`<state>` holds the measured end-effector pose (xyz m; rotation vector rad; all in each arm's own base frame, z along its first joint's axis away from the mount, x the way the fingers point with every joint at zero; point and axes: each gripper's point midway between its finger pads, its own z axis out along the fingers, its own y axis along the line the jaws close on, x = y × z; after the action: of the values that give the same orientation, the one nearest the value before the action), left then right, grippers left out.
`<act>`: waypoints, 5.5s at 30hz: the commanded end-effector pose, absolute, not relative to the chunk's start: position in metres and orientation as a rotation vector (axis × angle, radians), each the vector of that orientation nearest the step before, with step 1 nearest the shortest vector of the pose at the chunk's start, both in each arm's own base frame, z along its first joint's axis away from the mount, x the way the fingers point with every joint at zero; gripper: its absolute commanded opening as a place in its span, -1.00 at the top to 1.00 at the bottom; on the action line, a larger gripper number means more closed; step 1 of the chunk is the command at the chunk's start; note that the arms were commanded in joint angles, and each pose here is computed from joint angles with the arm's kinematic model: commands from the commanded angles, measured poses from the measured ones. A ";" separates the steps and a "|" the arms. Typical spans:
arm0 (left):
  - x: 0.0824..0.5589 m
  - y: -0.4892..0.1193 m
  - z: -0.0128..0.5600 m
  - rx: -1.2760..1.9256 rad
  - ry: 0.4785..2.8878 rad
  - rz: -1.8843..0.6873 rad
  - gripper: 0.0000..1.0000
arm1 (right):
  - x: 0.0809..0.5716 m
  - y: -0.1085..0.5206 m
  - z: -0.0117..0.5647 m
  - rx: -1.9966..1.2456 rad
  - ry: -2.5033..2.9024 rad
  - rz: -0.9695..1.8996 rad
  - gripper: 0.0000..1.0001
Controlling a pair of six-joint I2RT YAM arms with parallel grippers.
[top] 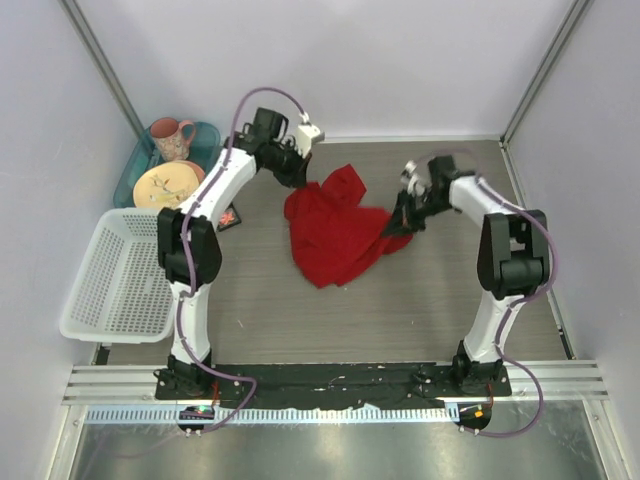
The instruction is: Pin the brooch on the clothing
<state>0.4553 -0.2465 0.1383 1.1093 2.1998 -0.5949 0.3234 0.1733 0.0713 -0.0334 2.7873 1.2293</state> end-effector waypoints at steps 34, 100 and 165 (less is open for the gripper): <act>0.154 -0.335 0.135 1.935 1.379 -0.619 -0.33 | 0.228 0.022 0.159 -1.418 2.181 -0.043 0.98; 0.191 -0.192 0.680 0.629 0.932 -0.529 1.00 | 0.174 0.034 0.698 -0.535 0.958 -0.278 0.99; 0.424 -0.262 0.093 0.855 2.381 -0.491 -0.50 | 0.492 -0.055 0.077 -0.420 2.684 0.427 -0.21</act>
<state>0.4099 -0.2527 0.0825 0.8853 2.4324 -0.4609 0.4918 -0.0613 0.0623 -0.4137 2.7077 0.4146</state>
